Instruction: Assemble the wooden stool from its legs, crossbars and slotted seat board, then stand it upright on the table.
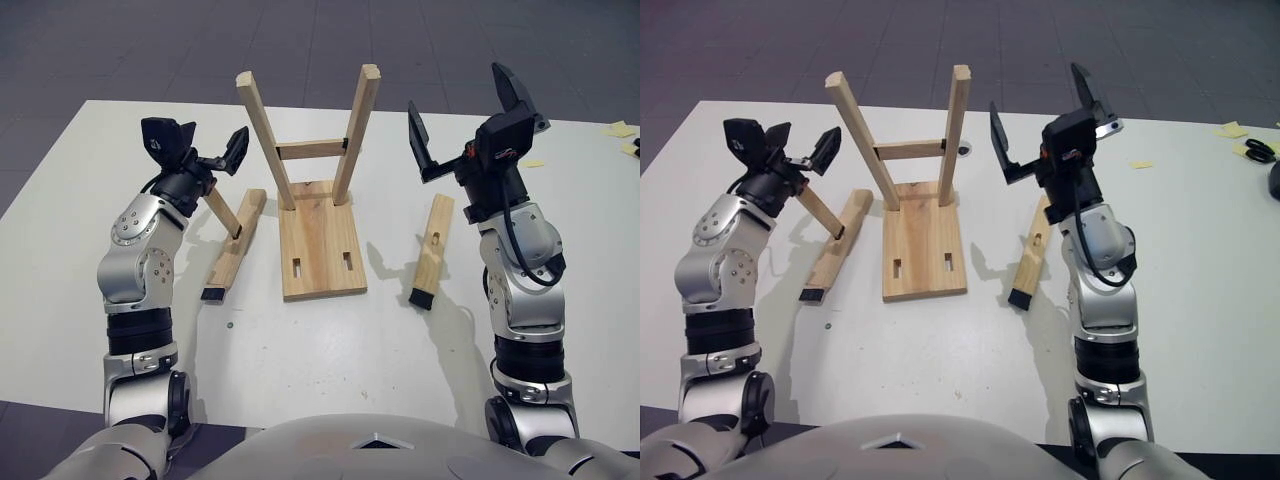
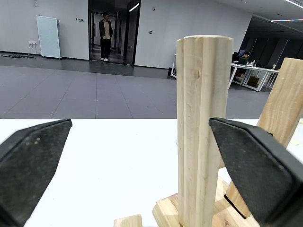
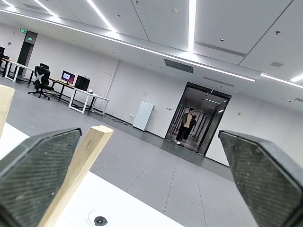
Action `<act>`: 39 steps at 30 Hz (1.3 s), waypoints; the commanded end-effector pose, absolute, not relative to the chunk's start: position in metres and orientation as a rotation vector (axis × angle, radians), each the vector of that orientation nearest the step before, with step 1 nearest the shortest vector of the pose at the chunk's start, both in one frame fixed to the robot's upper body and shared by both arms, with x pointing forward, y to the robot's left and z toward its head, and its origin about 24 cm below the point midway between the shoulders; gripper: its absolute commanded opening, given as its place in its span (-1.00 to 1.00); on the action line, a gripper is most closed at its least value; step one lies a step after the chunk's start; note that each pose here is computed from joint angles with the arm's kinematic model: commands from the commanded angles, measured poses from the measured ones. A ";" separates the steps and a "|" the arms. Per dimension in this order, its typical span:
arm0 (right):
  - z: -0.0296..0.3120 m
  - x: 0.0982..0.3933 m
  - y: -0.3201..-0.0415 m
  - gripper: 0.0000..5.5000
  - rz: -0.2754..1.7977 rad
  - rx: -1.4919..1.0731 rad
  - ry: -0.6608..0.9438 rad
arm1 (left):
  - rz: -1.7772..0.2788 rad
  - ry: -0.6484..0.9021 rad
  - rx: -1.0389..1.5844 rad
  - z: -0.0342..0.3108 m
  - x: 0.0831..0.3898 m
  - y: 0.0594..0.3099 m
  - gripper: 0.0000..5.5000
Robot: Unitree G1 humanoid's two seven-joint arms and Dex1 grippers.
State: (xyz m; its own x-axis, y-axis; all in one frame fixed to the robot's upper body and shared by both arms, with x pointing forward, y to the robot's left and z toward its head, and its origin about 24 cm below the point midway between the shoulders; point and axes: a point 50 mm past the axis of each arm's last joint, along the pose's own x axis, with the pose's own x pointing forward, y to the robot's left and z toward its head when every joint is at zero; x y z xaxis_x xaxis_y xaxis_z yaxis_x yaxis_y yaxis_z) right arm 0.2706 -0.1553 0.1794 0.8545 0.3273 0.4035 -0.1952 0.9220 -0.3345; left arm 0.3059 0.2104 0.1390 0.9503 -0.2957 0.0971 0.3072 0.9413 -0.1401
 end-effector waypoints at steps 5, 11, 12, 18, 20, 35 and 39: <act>0.181 0.271 -0.153 0.96 0.287 -0.288 -0.478 | -0.304 -0.206 -0.147 0.182 0.310 0.215 0.96; 0.181 0.270 -0.152 0.96 0.290 -0.285 -0.479 | -0.297 -0.238 -0.134 0.193 0.311 0.216 0.96; 0.181 0.270 -0.152 0.96 0.291 -0.285 -0.477 | -0.292 -0.213 -0.145 0.185 0.312 0.217 0.96; 0.170 0.268 -0.147 0.96 0.308 -0.275 -0.433 | -0.249 0.166 -0.179 0.074 0.299 0.216 0.96; 0.170 0.268 -0.147 0.96 0.307 -0.271 -0.428 | -0.252 0.178 -0.198 0.066 0.293 0.213 0.96; 0.159 0.257 -0.139 0.96 0.346 -0.236 -0.387 | -0.169 -0.097 -0.083 0.162 0.304 0.235 0.96; 0.155 0.254 -0.138 0.96 0.351 -0.233 -0.370 | -0.216 -0.159 -0.068 0.207 0.293 0.237 0.96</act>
State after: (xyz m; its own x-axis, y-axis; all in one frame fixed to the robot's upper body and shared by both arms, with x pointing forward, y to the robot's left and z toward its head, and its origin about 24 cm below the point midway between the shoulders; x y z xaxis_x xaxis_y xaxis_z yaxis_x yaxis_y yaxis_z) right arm 0.2558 -0.1398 0.1557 0.8748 0.3642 0.3196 -0.2776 0.9173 -0.2855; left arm 0.2988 0.2367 0.1786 0.9769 -0.1753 0.1219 0.1850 0.9800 -0.0736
